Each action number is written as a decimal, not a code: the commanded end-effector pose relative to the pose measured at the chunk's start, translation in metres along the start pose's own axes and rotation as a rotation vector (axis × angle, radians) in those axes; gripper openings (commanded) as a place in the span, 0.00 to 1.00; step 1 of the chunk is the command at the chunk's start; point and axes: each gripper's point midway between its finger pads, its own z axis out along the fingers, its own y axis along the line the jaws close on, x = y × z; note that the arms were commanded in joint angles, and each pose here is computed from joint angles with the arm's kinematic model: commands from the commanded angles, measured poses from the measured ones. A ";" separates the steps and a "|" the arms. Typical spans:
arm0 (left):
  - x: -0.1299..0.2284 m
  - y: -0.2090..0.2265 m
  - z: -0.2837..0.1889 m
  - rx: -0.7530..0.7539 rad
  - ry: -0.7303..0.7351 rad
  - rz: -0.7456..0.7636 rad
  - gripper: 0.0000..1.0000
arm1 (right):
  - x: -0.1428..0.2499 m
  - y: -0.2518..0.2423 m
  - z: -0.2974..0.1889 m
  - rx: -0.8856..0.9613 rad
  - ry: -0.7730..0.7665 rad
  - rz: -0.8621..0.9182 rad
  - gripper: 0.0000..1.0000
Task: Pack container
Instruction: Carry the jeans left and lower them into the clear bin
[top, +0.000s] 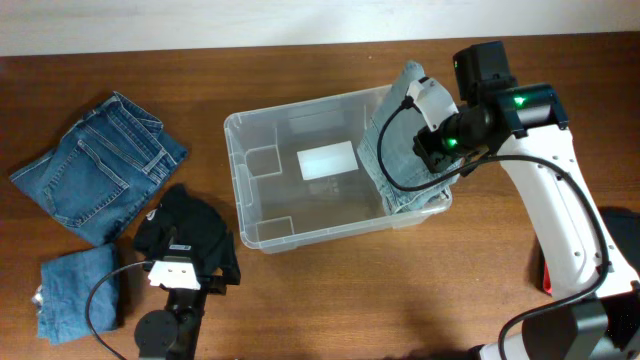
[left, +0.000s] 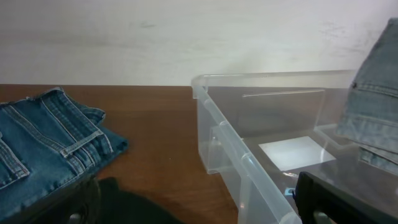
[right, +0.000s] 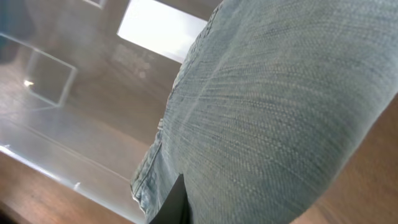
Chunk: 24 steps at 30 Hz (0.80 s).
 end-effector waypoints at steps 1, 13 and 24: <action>0.002 -0.003 0.000 0.018 0.006 -0.013 1.00 | -0.001 -0.013 -0.015 0.099 -0.005 0.035 0.04; 0.002 -0.003 0.000 0.018 0.006 -0.013 1.00 | 0.025 -0.008 -0.016 0.098 0.092 0.263 0.04; 0.002 -0.003 0.000 0.018 0.006 -0.013 1.00 | -0.017 0.002 -0.023 0.016 -0.096 0.226 0.04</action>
